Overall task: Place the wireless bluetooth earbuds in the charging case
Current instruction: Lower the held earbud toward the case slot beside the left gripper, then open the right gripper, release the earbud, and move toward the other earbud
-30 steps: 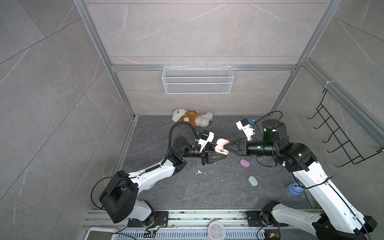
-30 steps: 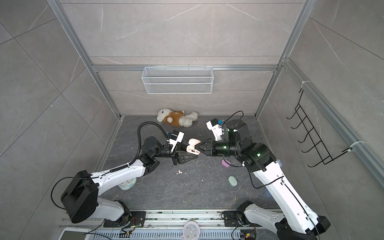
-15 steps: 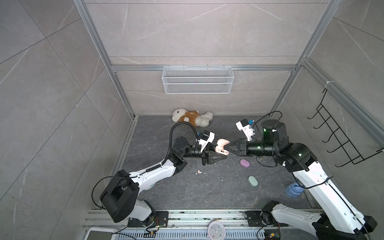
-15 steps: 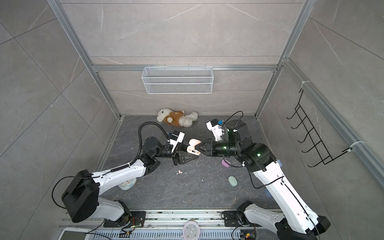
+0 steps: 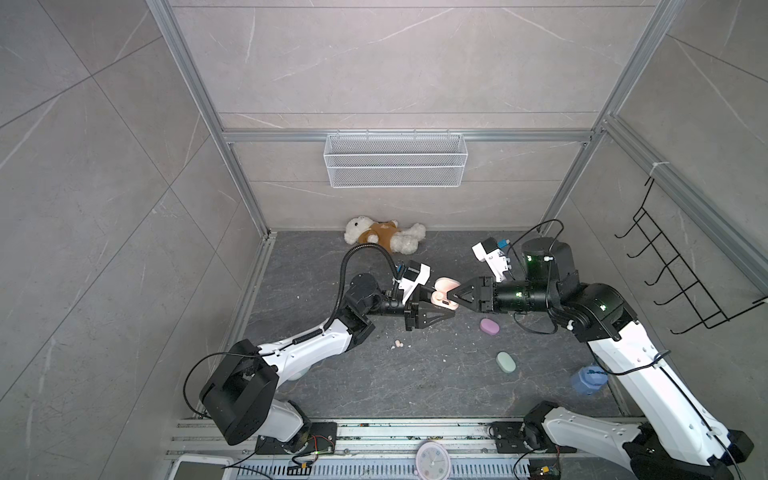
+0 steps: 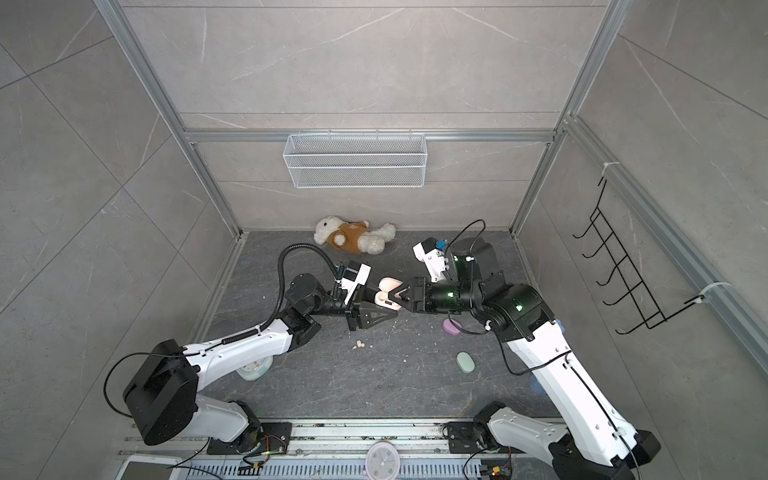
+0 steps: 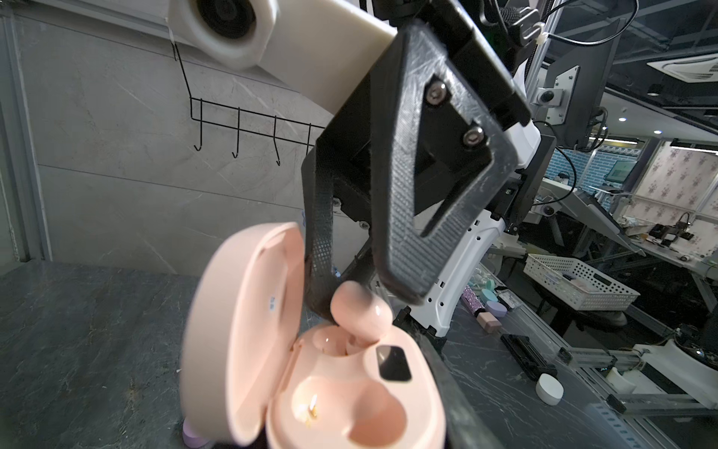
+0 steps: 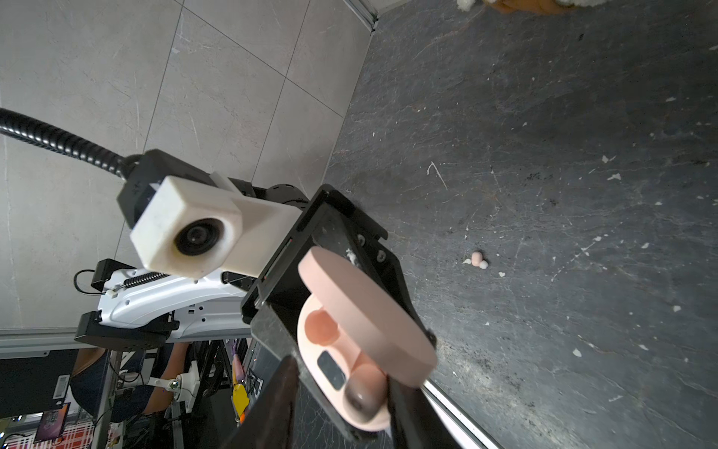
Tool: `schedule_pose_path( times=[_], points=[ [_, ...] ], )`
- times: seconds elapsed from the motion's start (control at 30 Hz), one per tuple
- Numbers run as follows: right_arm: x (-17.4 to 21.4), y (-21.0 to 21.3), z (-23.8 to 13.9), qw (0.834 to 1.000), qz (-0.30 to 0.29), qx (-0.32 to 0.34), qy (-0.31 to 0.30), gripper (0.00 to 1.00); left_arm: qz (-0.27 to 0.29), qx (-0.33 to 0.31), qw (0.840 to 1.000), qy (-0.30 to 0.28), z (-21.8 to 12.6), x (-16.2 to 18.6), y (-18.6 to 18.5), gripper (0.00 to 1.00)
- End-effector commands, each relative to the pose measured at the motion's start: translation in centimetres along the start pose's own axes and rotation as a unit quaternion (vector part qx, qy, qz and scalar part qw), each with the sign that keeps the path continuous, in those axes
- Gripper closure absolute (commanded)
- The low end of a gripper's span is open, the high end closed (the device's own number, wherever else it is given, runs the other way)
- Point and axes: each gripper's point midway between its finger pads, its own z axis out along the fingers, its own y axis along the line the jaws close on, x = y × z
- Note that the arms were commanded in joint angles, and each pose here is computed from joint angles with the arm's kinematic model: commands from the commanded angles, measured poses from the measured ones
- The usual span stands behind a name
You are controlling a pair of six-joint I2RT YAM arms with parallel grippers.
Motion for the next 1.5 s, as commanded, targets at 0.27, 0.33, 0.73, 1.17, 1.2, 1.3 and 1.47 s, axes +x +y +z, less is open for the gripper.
schedule_pose_path(
  times=[0.27,0.33,0.73,1.17,1.2,1.3,1.47],
  points=[
    [-1.0,0.1,-0.1,1.000,-0.012,0.019,-0.005,0.39,0.073,0.029,0.996,-0.031,0.3,-3.4,-2.4,0.81],
    [-1.0,0.1,-0.2,1.000,-0.014,0.023,-0.005,0.38,0.073,0.028,0.997,-0.029,0.3,-3.3,-2.4,0.81],
    [0.3,2.5,-2.3,1.000,-0.023,-0.001,0.010,0.33,0.046,-0.038,0.998,-0.005,-1.5,-0.9,0.9,0.82],
    [4.8,-3.3,1.2,0.997,0.001,0.065,0.043,0.31,-0.002,-0.159,0.987,0.013,-8.0,-0.2,3.9,0.83],
    [5.6,-4.0,2.1,0.996,0.001,0.076,0.052,0.32,-0.004,-0.167,0.986,0.014,-8.6,-0.4,4.0,0.83],
    [7.6,-5.9,4.8,0.993,0.008,0.094,0.072,0.31,-0.012,-0.193,0.981,0.018,-10.1,-0.7,4.6,0.83],
    [10.4,-9.1,9.3,0.986,0.005,0.137,0.096,0.32,-0.017,-0.227,0.974,0.016,-12.6,-1.7,5.6,0.83]
  ],
)
